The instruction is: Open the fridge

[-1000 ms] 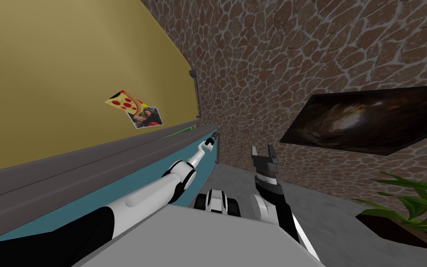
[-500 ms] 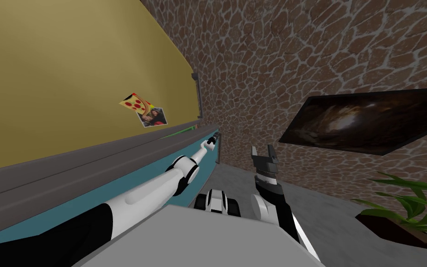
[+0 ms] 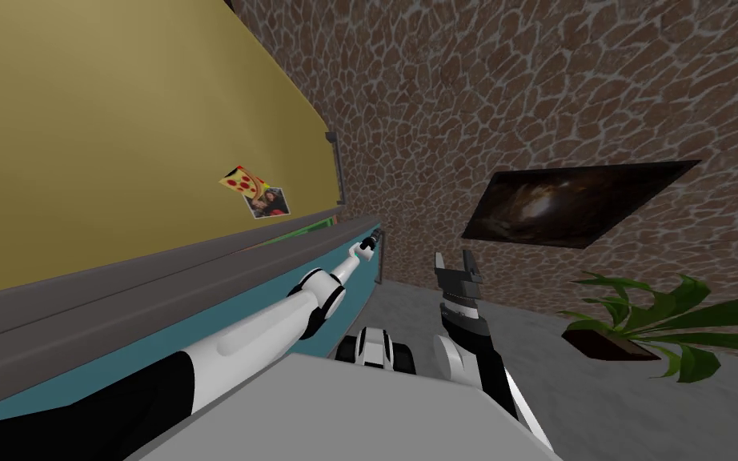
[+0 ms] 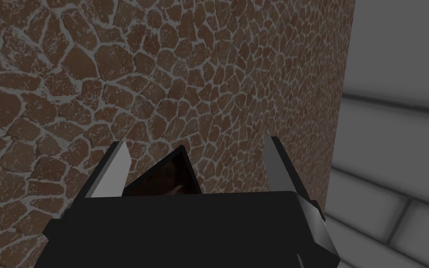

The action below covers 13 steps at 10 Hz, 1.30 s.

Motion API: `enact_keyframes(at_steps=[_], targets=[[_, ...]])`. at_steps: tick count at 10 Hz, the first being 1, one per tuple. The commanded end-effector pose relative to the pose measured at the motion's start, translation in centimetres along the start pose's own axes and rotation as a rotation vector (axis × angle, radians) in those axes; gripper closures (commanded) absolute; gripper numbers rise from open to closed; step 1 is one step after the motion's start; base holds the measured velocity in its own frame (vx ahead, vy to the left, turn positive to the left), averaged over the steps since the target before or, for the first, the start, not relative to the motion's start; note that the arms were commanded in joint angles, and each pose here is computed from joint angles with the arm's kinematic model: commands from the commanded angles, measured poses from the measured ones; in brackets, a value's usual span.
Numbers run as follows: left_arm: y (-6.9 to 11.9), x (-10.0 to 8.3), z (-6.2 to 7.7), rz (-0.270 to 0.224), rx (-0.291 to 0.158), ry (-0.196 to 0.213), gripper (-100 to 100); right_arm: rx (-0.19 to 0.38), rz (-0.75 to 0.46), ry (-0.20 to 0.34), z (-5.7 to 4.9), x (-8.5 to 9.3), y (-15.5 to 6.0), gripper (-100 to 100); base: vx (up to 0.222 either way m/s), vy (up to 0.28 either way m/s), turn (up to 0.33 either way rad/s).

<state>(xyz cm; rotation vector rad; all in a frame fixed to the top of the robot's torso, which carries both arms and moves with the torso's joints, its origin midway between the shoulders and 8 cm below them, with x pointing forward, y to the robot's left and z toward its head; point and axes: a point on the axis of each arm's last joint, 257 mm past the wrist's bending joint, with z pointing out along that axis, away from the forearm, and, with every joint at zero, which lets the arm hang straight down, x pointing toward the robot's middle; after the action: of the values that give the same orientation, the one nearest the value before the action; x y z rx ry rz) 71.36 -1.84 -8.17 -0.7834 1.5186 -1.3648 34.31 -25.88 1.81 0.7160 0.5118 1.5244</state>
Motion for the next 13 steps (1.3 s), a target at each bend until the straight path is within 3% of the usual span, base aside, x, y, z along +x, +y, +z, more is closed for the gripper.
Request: enact_keyframes(at_steps=[1,2,4,5,7,8,10,13], targets=[[0.0,2.8,0.2,0.004,-0.001,0.042,100,0.000,0.000,0.000,0.0,0.0,0.0,0,-0.207,-0.023,-0.218],[-0.2,3.8,0.2,0.004,0.001,0.058,100,0.000,0.000,0.000,0.0,0.0,0.0,0,-0.296,-0.011,-0.320],[-0.2,3.8,0.2,0.004,0.001,0.058,100,0.000,0.000,0.000,0.0,0.0,0.0,0,-0.156,-0.019,-0.089],[-0.5,6.0,0.2,0.004,0.005,0.090,100,0.000,0.000,0.000,0.0,0.0,0.0,0,-0.143,0.003,-0.261],[-0.5,6.0,0.2,0.004,0.005,0.090,100,0.000,0.000,0.000,0.0,0.0,0.0,0,-0.145,-0.006,-0.097],[-0.8,8.1,0.1,0.004,0.008,0.123,100,0.000,0.000,0.000,0.0,0.0,0.0,0,-0.189,-0.023,-0.243],[-0.8,7.2,0.2,0.005,0.011,0.110,100,0.000,0.000,0.000,0.0,0.0,0.0,0,-0.164,-0.019,-0.106],[-0.9,9.3,0.0,0.000,0.015,0.150,100,0.000,0.000,0.000,0.0,0.0,0.0,0,-0.189,0.014,-0.238]])
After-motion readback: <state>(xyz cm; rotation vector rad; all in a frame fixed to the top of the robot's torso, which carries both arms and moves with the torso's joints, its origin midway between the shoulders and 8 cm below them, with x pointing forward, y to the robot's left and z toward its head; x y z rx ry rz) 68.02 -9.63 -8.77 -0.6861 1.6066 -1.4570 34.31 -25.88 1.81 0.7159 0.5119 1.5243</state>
